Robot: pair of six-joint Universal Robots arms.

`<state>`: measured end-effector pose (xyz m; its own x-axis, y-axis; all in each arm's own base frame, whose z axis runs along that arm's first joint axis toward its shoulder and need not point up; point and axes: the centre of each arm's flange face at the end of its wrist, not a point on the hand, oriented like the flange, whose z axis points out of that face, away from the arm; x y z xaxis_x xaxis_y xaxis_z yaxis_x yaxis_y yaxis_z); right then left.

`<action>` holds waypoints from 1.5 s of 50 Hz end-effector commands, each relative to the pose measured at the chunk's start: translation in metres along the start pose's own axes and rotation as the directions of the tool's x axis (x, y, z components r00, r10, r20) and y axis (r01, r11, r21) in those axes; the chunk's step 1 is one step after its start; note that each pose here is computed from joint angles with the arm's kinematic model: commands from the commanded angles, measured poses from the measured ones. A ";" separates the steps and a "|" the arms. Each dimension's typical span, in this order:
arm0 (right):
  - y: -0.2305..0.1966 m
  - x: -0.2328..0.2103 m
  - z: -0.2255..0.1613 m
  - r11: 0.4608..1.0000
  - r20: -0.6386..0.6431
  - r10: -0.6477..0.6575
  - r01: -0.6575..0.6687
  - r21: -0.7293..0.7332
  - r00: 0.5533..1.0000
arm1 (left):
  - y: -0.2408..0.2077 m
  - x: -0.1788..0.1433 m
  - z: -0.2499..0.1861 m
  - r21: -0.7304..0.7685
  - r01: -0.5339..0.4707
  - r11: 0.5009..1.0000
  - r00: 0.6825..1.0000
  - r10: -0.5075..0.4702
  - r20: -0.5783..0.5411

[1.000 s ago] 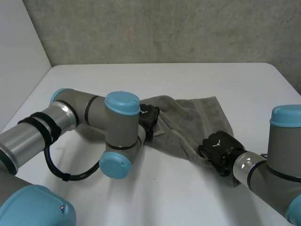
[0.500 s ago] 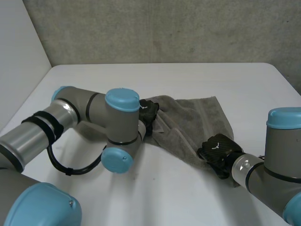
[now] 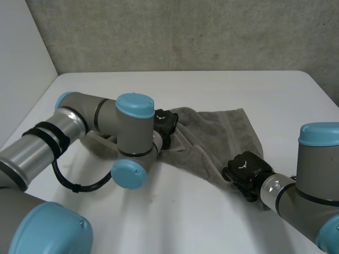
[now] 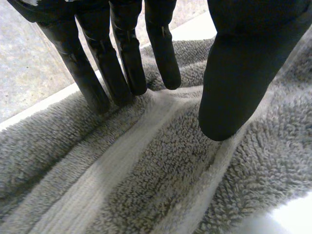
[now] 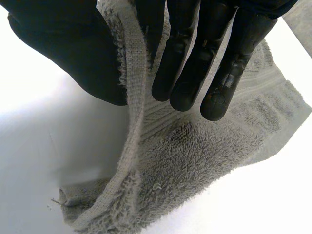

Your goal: Fold the towel.

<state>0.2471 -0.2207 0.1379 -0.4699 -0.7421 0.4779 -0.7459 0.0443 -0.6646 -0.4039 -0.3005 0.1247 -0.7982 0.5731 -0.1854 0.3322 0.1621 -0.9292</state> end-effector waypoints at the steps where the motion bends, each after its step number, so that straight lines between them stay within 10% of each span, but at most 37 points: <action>1: 0.001 -0.001 0.001 1.000 0.004 0.000 0.000 -0.005 1.000 | 0.009 0.005 0.005 -0.009 -0.003 1.000 1.000 0.002 -0.010; 20: 0.003 -0.001 0.004 1.000 0.008 0.002 -0.002 -0.010 1.000 | -0.008 0.002 0.004 0.032 -0.005 0.999 1.000 0.005 0.015; 38: -0.012 0.049 -0.007 0.999 -0.138 0.027 -0.021 0.041 0.990 | -0.095 -0.060 -0.107 0.073 0.030 0.997 0.991 -0.040 0.130; 47: -0.026 0.094 -0.039 1.000 -0.216 0.022 -0.018 0.020 0.976 | -0.088 -0.105 -0.158 0.028 0.063 0.998 0.976 -0.068 0.207; 57: -0.022 0.081 -0.047 0.999 -0.110 -0.020 0.015 -0.044 0.994 | -0.034 -0.094 -0.213 -0.109 0.095 0.989 0.995 -0.091 0.040; 68: -0.012 0.066 -0.033 0.985 -0.023 -0.126 0.122 -0.118 0.992 | 0.014 -0.134 -0.195 -0.283 0.127 0.951 0.984 -0.084 0.157; 75: -0.046 0.097 -0.001 0.975 -0.208 -0.221 0.209 -0.076 0.953 | 0.000 -0.152 -0.159 -0.214 0.016 0.977 0.987 0.018 0.159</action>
<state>0.2126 -0.2555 0.1982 -0.3765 -0.7107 0.5943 -0.8554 0.0203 -0.5176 -0.1963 -0.2220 0.1995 -0.8854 0.4342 -0.1659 0.3683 0.4375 -0.8204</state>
